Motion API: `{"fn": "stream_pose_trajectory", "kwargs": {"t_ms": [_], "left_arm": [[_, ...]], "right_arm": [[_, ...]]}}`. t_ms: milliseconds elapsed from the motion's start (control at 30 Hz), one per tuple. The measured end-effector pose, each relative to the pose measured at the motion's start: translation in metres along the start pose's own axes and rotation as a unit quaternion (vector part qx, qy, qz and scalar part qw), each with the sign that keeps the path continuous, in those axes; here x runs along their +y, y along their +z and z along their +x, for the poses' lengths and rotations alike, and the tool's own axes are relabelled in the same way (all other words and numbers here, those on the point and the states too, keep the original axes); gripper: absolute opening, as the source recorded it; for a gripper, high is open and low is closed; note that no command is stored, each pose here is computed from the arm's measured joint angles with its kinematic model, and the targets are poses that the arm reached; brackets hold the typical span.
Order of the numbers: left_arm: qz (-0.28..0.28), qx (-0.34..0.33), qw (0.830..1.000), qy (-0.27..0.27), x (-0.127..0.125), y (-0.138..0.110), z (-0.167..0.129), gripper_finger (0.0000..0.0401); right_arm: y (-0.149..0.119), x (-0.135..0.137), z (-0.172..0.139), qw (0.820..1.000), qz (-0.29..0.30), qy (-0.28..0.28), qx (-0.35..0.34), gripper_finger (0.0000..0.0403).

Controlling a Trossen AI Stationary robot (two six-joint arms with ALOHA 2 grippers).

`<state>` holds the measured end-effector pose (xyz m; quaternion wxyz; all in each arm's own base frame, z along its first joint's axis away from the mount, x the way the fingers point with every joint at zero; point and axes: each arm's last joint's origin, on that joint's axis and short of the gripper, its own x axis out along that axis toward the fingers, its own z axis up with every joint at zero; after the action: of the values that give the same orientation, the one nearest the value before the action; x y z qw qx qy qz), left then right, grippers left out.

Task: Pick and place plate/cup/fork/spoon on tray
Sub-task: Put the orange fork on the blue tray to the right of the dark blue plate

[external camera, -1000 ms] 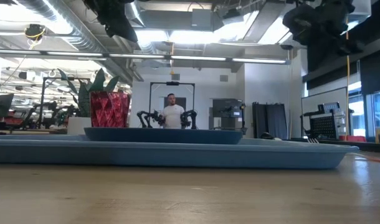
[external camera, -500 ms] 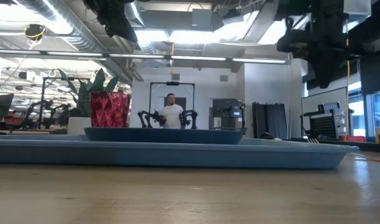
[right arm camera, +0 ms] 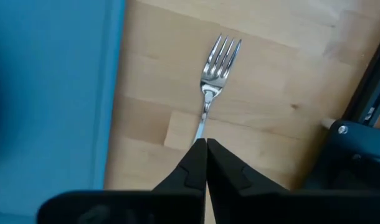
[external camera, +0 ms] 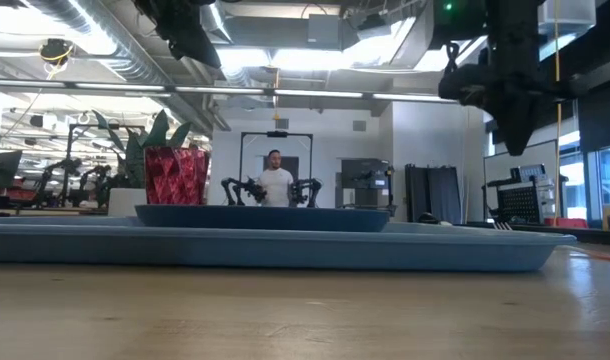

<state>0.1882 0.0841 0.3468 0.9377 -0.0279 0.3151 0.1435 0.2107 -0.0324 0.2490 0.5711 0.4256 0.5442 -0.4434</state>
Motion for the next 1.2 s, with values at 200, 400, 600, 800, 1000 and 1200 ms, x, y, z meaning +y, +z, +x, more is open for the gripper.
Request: {"fn": "stream_pose_trajectory", "kwargs": {"t_ms": [200,400,600,800,1000,1200], "left_arm": [[0.0,0.0,1.0,0.0,0.0,0.0,0.0,0.0047],[0.0,0.0,1.0,0.0,0.0,0.0,0.0,0.0047],[0.0,0.0,1.0,0.0,0.0,0.0,0.0,0.0047],[0.0,0.0,1.0,0.0,0.0,0.0,0.0,0.0047],[0.0,0.0,1.0,0.0,0.0,0.0,0.0,0.0047],[-0.001,0.0,1.0,0.0,0.0,0.0,0.0,0.0047]], "right_arm": [[0.0,0.0,0.0,1.0,-0.001,-0.002,0.001,0.0012],[-0.001,0.0,0.0,1.0,0.002,0.005,0.021,0.0048],[-0.001,0.0,0.001,0.999,0.038,-0.002,0.007,0.0078],[-0.008,-0.003,0.04,0.996,0.053,0.028,0.069,0.0074],[-0.01,-0.004,0.066,0.994,0.051,0.064,0.076,0.0072],[-0.011,-0.009,0.068,0.996,0.053,0.034,0.056,0.0072]]}}
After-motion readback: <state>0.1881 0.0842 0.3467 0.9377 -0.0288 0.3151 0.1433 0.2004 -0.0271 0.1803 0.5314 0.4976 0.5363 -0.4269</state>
